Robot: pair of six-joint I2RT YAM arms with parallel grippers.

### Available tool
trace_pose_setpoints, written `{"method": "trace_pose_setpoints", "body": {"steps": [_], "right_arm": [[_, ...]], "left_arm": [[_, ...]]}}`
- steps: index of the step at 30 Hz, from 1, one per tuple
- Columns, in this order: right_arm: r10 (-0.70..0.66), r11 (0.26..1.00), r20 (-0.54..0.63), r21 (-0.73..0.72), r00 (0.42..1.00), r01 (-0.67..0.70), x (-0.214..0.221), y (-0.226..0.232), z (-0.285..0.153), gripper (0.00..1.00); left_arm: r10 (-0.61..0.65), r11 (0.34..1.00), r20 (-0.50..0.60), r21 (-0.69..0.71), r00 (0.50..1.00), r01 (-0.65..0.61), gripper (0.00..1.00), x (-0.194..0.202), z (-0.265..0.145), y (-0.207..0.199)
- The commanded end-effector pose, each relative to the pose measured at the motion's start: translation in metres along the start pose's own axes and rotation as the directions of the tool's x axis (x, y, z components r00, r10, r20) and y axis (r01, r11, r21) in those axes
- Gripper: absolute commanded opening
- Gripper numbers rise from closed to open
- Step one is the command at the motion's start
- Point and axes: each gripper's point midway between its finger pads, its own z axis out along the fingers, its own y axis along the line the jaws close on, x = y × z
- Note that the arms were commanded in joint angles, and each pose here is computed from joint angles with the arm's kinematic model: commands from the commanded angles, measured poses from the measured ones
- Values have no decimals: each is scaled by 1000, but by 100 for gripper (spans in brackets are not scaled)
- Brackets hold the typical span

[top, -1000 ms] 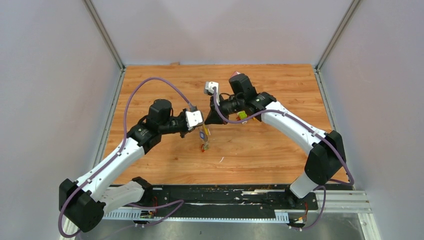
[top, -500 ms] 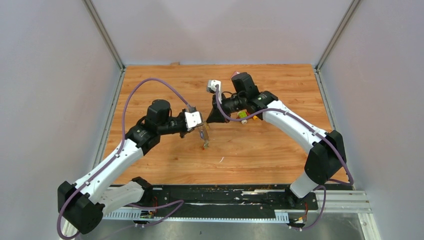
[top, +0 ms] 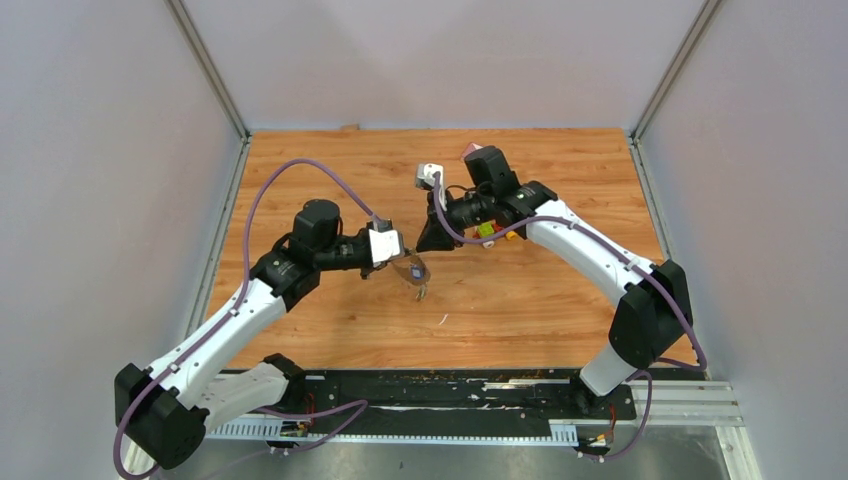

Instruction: Put the keys on the keyring

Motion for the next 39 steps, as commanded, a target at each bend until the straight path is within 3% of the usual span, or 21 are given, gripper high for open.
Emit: {"method": "trace_pose_setpoints", "body": {"steps": [1, 11, 15, 26, 39], "right_arm": [[-95, 994, 40, -47, 995, 97, -10, 7, -4, 23], [-309, 951, 82, -8, 948, 310, -14, 31, -29, 49], [-382, 924, 79, 34, 921, 381, -12, 38, -40, 52], [-433, 900, 80, 96, 898, 426, -20, 43, -49, 45], [-420, 907, 77, 64, 904, 416, -10, 45, -39, 35]], "left_arm": [[73, 995, 104, 59, 992, -80, 0, -25, 3, -7], [29, 993, 161, 110, 987, -47, 0, -35, 9, -12], [-1, 991, 181, 135, 983, -24, 0, -41, 11, -14], [-143, 973, 245, 215, 959, 90, 0, -58, 19, -18], [-179, 968, 282, 223, 943, 117, 0, -61, 20, -20]]}}
